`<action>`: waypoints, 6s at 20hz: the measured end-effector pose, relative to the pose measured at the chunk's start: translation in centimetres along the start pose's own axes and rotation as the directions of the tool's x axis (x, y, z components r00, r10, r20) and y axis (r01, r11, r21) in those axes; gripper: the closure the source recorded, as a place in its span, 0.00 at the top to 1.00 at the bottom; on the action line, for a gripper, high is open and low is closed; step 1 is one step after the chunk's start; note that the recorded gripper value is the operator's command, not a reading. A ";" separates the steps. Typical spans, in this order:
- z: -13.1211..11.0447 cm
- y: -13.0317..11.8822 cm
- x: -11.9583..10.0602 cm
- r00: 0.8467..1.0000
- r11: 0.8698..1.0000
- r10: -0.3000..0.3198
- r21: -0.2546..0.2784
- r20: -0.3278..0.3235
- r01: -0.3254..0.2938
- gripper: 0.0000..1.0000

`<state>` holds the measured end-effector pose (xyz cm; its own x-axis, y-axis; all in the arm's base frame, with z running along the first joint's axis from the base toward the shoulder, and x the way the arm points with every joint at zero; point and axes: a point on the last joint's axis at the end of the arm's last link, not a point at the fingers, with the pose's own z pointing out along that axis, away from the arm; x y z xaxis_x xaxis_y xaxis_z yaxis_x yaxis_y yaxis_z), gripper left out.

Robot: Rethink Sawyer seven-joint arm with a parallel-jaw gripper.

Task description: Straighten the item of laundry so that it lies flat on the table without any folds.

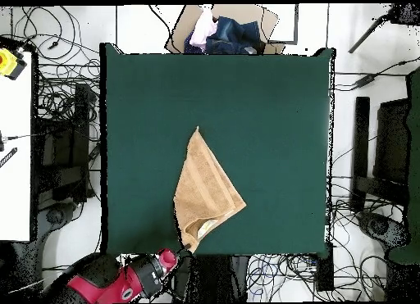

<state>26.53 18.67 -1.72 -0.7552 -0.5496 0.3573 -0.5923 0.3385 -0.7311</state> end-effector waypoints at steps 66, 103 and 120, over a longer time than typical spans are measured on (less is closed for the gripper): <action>-0.8 -15.2 -1.4 0.789 0.559 0.419 -0.556 -0.450 -0.615 1.00; 17.0 -9.6 -1.9 0.953 0.681 0.294 -0.683 -0.074 -0.264 1.00; 16.6 -8.9 -1.9 0.953 0.679 0.299 -0.691 -0.047 -0.247 0.00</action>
<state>37.91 4.09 -5.55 -0.9099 -0.3870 0.1493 -0.4100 0.8936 -0.1827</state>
